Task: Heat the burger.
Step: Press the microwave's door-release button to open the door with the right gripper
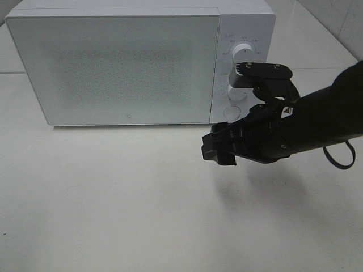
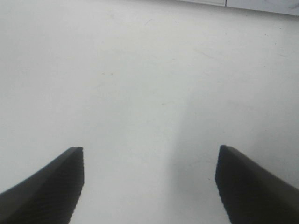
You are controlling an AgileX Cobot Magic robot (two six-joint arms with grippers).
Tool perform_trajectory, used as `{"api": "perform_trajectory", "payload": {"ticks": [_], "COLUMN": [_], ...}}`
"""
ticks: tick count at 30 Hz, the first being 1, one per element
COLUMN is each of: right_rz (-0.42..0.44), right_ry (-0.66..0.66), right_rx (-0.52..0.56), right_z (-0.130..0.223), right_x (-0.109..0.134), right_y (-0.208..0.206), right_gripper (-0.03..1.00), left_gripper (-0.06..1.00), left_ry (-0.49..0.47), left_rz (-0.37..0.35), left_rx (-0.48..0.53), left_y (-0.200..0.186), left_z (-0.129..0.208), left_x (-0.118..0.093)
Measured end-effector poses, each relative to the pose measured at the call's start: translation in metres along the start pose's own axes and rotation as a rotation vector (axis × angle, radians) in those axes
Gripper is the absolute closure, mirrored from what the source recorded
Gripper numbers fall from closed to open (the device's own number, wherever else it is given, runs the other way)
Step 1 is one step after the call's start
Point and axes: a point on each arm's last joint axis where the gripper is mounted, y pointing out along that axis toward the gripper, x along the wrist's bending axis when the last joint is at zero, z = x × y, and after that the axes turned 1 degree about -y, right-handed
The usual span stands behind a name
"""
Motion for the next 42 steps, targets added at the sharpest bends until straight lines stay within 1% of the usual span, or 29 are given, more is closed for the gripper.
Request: {"api": "perform_trajectory", "payload": {"ticks": [2,4,5,6,8,9,10,11,12,14,15,16,18,19,22,24,25,26,27,29,30,31,33,35,36,38,39,41,42], "right_rz": [0.002,0.003,0.006,0.006,0.014,0.014,0.019,0.019,0.026,0.028,0.033,0.033,0.037,0.034,0.034,0.029,0.029,0.024,0.024,0.015,0.015,0.011,0.008,0.004,0.004,0.012,0.012,0.028,0.028], "right_ry": [-0.037,-0.05,-0.08,-0.08,-0.135,-0.135,-0.158,-0.158,-0.174,-0.18,-0.191,-0.191,-0.201,-0.206,-0.211,-0.224,-0.224,-0.231,-0.231,-0.244,-0.244,-0.25,-0.254,-0.264,-0.264,-0.286,-0.286,-0.305,-0.305], "right_rx": [0.065,0.085,0.136,0.136,0.248,0.248,0.322,0.322,0.393,0.423,0.481,0.481,0.54,0.538,0.524,0.466,0.466,0.415,0.415,0.322,0.322,0.272,0.247,0.179,0.179,0.083,0.083,0.013,0.013], "right_z": [-0.007,-0.009,-0.012,-0.012,-0.012,-0.012,-0.013,-0.013,-0.013,-0.013,-0.012,-0.012,-0.009,-0.008,-0.009,-0.01,-0.01,-0.011,-0.011,-0.011,-0.011,-0.007,-0.004,0.005,0.005,0.022,0.022,0.036,0.036], "right_x": [-0.005,-0.006,-0.007,-0.007,-0.007,-0.007,-0.006,-0.006,-0.006,-0.006,-0.005,-0.005,-0.005,-0.004,-0.003,0.0,0.0,0.001,0.001,0.004,0.004,0.005,0.005,0.005,0.005,0.002,0.002,-0.001,-0.001], "right_y": [-0.004,-0.006,-0.009,-0.009,-0.015,-0.015,-0.021,-0.021,-0.026,-0.028,-0.034,-0.034,-0.044,-0.056,-0.063,-0.084,-0.084,-0.099,-0.099,-0.125,-0.125,-0.139,-0.147,-0.167,-0.167,-0.193,-0.193,-0.21,-0.21], "right_gripper": [0.21,0.21,0.21,0.21,0.21,0.21,0.21,0.21,0.21,0.21,0.21,0.21,0.21,0.21,0.21,0.21,0.21,0.21,0.21,0.21,0.21,0.21,0.21,0.21,0.21,0.21,0.21,0.21,0.21], "left_gripper": [-0.05,-0.05,-0.05,-0.05,-0.05,-0.05,-0.05,-0.05,-0.05,-0.05,-0.05,-0.05,-0.05,-0.05,-0.05,-0.05,-0.05,-0.05,-0.05,-0.05,-0.05,-0.05,-0.05,-0.05,-0.05,-0.05,-0.05,-0.05,-0.05], "left_ry": [0.0,0.0,0.0,0.0,0.0,0.0,0.0,0.0,0.0,0.0,0.0,0.0,0.0,0.0,0.0,0.0,0.0,0.0,0.0,0.0,0.0,0.0,0.0,0.0,0.0,0.0,0.0,0.0,0.0], "left_rz": [0.0,0.0,0.0,0.0,0.0,0.0,0.0,0.0,0.0,0.0,0.0,0.0,0.0,0.0,0.0,0.0,0.0,0.0,0.0,0.0,0.0,0.0,0.0,0.0,0.0,0.0,0.0,0.0,0.0], "left_rx": [0.0,0.0,0.0,0.0,0.0,0.0,0.0,0.0,0.0,0.0,0.0,0.0,0.0,0.0,0.0,0.0,0.0,0.0,0.0,0.0,0.0,0.0,0.0,0.0,0.0,0.0,0.0,0.0,0.0], "left_y": [0.0,0.0,0.0,0.0,0.0,0.0,0.0,0.0,0.0,0.0,0.0,0.0,0.0,0.0,0.0,0.0,0.0,0.0,0.0,0.0,0.0,0.0,0.0,0.0,0.0,0.0,0.0,0.0,0.0], "left_z": [0.0,0.0,0.0,0.0,0.0,0.0,0.0,0.0,0.0,0.0,0.0,0.0,0.0,0.0,0.0,0.0,0.0,0.0,0.0,0.0,0.0,0.0,0.0,0.0,0.0,0.0,0.0,0.0,0.0], "left_x": [0.0,0.0,0.0,0.0,0.0,0.0,0.0,0.0,0.0,0.0,0.0,0.0,0.0,0.0,0.0,0.0,0.0,0.0,0.0,0.0,0.0,0.0,0.0,0.0,0.0,0.0,0.0,0.0,0.0]}}
